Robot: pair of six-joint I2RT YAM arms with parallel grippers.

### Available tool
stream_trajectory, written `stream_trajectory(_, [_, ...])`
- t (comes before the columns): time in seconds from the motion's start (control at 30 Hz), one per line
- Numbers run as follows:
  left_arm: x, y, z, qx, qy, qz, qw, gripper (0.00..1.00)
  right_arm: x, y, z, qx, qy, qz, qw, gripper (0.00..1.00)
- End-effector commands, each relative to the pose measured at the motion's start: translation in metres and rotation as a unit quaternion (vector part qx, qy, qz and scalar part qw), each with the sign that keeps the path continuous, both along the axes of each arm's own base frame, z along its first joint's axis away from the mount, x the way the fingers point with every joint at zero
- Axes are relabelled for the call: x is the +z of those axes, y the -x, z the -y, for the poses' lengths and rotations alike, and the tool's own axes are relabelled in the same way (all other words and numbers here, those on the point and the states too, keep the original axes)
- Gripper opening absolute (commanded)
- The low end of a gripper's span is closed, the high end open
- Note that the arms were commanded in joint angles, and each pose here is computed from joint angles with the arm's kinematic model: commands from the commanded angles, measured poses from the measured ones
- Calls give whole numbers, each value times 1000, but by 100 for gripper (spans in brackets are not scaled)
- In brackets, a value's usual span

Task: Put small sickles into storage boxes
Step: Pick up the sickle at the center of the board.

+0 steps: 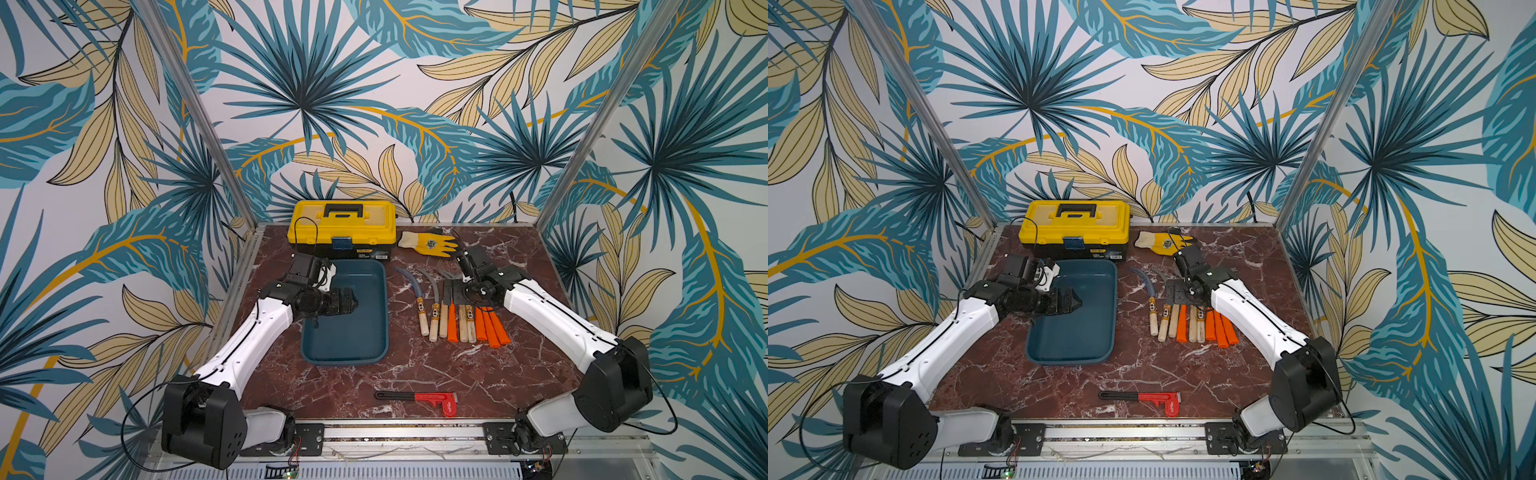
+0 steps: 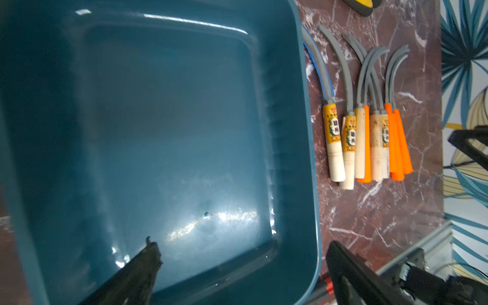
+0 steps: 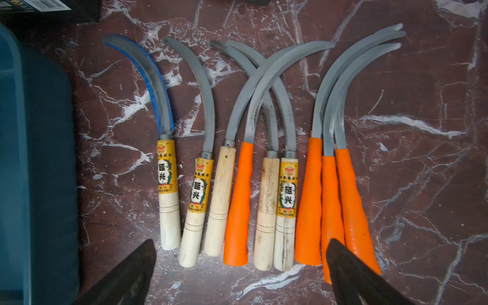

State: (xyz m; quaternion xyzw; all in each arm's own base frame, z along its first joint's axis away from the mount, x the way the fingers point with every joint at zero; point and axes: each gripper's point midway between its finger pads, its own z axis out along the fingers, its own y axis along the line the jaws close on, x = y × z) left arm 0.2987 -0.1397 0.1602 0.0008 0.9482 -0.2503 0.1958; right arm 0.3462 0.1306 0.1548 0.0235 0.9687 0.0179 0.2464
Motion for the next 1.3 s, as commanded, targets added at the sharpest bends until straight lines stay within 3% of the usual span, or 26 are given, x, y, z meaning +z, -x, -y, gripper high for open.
stream_trajectory(0.0, [17, 6, 21, -40, 50, -6, 998, 99, -9, 2, -15, 6, -3, -28, 1000, 100])
stream_trajectory(0.53, [28, 12, 37, -76, 94, -10, 993, 99, -51, -18, -69, 40, 8, -81, 996, 96])
stream_trajectory(0.77, [33, 12, 35, -77, 90, 3, 993, 99, -68, -21, -79, 44, 6, -114, 993, 74])
stream_trajectory(1.0, [32, 9, 35, -73, 87, 2, 994, 99, -88, -18, -82, 42, 23, -159, 986, 67])
stream_trajectory(1.17, [28, 9, 34, -71, 86, -5, 994, 99, -97, -18, -85, 44, 24, -173, 984, 53])
stream_trajectory(1.27, [27, 10, 34, -69, 85, -7, 994, 99, -102, -17, -87, 44, 23, -181, 982, 51])
